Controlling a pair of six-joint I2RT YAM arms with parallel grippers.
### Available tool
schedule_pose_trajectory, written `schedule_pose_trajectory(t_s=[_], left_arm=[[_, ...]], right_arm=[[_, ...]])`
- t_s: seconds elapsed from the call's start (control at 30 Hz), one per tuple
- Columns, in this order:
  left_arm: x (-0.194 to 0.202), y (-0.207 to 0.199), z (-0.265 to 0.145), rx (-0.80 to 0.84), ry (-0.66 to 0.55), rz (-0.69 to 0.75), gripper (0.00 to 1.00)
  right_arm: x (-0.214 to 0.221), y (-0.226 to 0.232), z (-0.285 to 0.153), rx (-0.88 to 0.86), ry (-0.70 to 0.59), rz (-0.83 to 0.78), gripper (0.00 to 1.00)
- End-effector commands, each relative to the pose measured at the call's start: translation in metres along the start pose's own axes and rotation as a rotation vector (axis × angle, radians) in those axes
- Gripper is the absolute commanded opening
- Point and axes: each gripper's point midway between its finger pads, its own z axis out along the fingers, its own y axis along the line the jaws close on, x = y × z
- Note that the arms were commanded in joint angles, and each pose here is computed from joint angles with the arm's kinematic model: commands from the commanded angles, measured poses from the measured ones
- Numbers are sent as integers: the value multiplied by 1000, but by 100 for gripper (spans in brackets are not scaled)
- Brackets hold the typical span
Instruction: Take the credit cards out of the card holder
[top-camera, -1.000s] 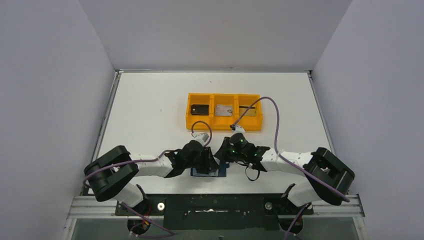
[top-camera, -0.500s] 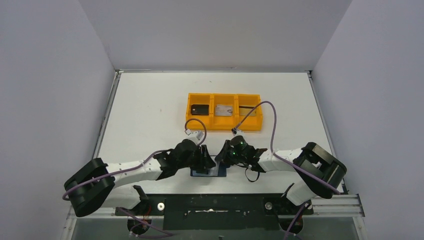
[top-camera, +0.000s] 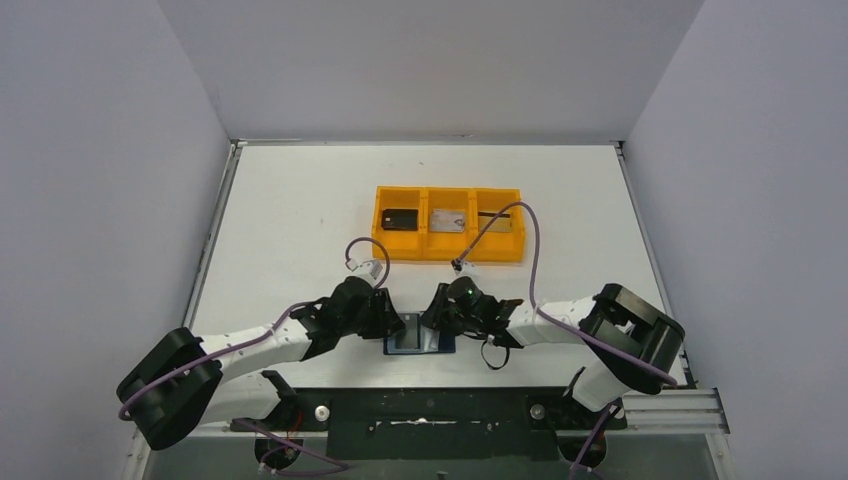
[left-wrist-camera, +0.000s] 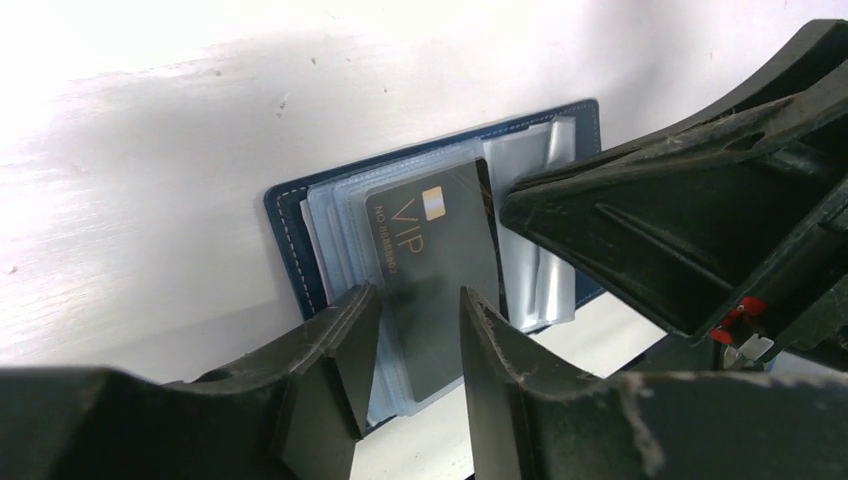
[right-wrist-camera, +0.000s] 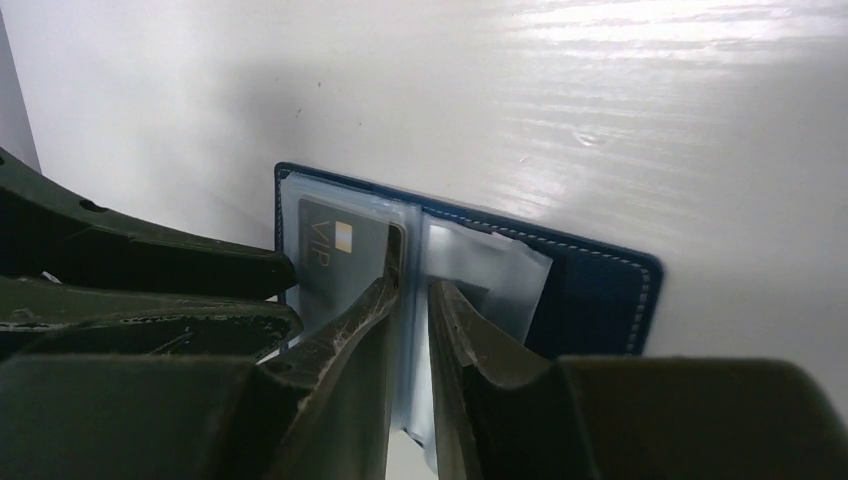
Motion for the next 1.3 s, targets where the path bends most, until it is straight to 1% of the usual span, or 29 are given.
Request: schedule_pose_trajectory(t_s=[0.0,0.1,0.23,0.3,0.37,0.5,0.63,0.73,0.83,0.9,0.93,1.0,1.07,1.2,1.27], left_arm=[[21,8,2,-3,85,28,32],[25,16,-1,-24,87,25,28],[27,22,-8,-47,86,33,28],[27,22,-10,-45,90,43,28],[27,21,-11,-47,95,45,28],[27,17,-13,-45,116,47,28],[25,20,-13,-55,100,53,28],[24,21,-9,-53,90,60,28],[25,22,-4,-60,97,60,27],[29,22,-1,-56,113,54,25],[30,23,1,-60,119,52,22],[34,26,3,-73,135,54,20],[37,29,5,-88,152,60,20],[39,34,8,-127,182,75,11],[37,36,8,-147,182,77,7]], right_arm=[[-5,11,4,24,-52,2,20],[-1,16,6,17,-57,29,20],[4,8,6,40,-84,87,20],[4,12,6,2,-96,115,22],[5,20,7,-38,-87,128,22],[4,32,10,-50,-98,113,20],[6,30,9,-22,-109,77,19],[11,22,7,-3,-99,60,15],[16,23,-2,-60,-86,46,13],[15,31,-7,-125,-85,45,13],[16,36,-8,-157,-80,41,12],[18,44,-9,-206,-65,34,11],[19,49,-9,-229,-56,38,8],[20,48,-13,-282,-68,102,7],[18,41,-14,-276,-81,127,5]])
